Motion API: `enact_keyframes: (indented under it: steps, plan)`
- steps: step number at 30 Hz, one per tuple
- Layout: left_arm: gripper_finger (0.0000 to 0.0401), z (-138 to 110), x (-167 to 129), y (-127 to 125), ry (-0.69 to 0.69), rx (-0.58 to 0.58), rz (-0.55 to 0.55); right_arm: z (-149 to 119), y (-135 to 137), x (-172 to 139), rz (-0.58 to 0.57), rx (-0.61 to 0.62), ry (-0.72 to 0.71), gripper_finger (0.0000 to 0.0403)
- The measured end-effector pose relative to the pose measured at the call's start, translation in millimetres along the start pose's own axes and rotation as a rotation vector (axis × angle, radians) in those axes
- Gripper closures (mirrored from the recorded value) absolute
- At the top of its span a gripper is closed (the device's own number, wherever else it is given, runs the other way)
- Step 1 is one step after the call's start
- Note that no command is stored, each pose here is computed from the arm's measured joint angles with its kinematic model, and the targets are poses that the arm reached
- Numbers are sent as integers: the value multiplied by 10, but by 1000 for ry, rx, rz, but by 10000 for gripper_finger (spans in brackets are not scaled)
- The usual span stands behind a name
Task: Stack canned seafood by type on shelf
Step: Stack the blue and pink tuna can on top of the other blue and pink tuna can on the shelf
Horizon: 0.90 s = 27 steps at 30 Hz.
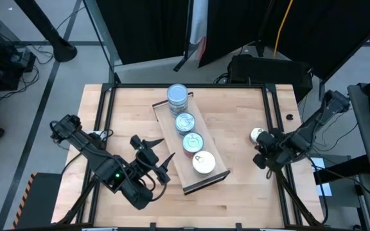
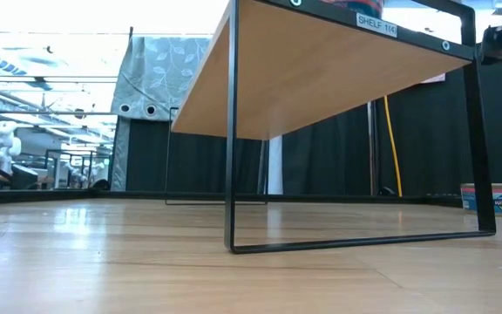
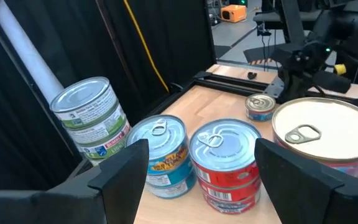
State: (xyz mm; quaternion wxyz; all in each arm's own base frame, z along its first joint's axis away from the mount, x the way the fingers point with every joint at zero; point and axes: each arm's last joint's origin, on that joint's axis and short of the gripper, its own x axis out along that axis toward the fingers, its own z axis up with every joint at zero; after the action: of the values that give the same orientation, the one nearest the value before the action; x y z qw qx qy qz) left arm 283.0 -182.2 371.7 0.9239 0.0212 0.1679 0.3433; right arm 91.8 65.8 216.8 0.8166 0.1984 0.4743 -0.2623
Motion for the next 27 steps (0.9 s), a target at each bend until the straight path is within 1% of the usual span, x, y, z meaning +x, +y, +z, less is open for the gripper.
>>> enact_keyframes:
  steps: [4,10,15,20,27]
  plan:
    - [109,39,42,-16,-10,15,-1,96,-46,54,-54,63,8,401]
    - [109,81,51,-51,-27,30,-14,190,-111,178,-117,64,111,402]
    - [109,78,33,-59,-29,34,-21,254,-143,262,-143,89,152,402]
    - [109,77,32,-59,-29,34,-21,309,-137,375,-222,107,192,403]
    - [109,77,32,-58,-28,34,-21,367,-110,558,-327,87,261,403]
